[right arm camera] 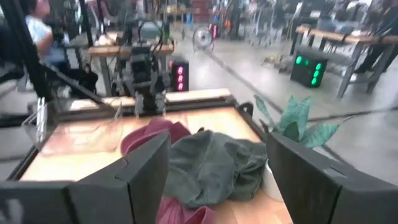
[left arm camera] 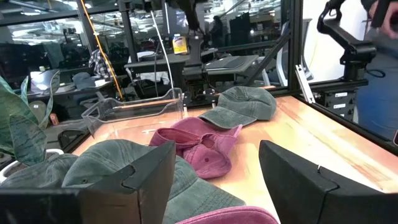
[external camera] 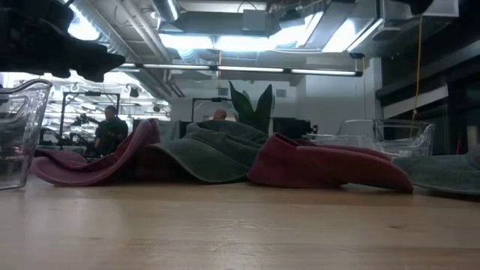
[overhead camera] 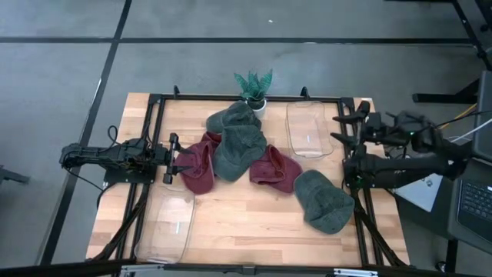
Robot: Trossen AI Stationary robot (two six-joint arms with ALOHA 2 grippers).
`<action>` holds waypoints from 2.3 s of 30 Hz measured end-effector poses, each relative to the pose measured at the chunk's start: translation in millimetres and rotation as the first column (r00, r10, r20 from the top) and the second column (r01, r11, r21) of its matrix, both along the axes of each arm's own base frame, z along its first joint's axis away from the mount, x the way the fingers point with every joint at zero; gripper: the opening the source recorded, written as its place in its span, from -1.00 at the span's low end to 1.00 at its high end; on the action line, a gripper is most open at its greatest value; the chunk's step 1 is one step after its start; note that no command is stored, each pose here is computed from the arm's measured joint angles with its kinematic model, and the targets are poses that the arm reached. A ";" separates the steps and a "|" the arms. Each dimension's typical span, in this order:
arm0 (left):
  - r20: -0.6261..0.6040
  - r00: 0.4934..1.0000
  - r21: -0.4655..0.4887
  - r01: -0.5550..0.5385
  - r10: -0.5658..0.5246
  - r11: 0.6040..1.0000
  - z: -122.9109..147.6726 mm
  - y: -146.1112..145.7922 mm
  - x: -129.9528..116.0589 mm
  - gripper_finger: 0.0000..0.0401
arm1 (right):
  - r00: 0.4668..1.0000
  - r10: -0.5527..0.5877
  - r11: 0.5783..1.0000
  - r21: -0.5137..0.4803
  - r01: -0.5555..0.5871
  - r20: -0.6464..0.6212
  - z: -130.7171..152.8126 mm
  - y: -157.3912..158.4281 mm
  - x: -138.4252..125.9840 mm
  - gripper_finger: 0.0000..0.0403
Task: Pick & Place hat
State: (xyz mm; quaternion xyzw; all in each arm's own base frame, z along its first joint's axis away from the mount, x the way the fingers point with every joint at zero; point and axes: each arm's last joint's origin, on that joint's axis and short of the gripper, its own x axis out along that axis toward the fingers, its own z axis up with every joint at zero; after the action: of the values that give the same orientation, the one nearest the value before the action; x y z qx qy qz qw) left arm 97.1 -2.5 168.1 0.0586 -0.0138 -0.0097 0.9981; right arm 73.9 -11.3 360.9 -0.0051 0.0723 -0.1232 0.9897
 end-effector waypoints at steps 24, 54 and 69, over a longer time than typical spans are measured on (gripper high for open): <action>0.000 1.000 0.000 0.001 -0.001 1.000 0.0 0.0 0.0 0.15 | 0.863 0.264 0.963 0.077 -0.257 -0.431 -8.1 49.7 138.9 0.31; 0.000 1.000 0.000 0.000 0.000 1.000 0.0 0.0 0.0 0.15 | 0.795 0.519 0.773 0.570 -0.280 -0.313 -78.6 59.8 249.2 0.31; 0.000 1.000 0.000 0.001 -0.001 1.000 0.0 0.0 0.0 0.14 | 0.796 0.045 0.979 0.184 0.084 -0.604 -94.1 -5.5 238.0 0.31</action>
State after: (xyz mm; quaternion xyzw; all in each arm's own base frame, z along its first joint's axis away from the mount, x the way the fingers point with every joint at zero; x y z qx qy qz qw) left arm 97.1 -2.6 168.0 0.0586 -0.0137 -0.0100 0.9981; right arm 311.9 -16.8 266.8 0.0567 0.3967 -0.1173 0.9086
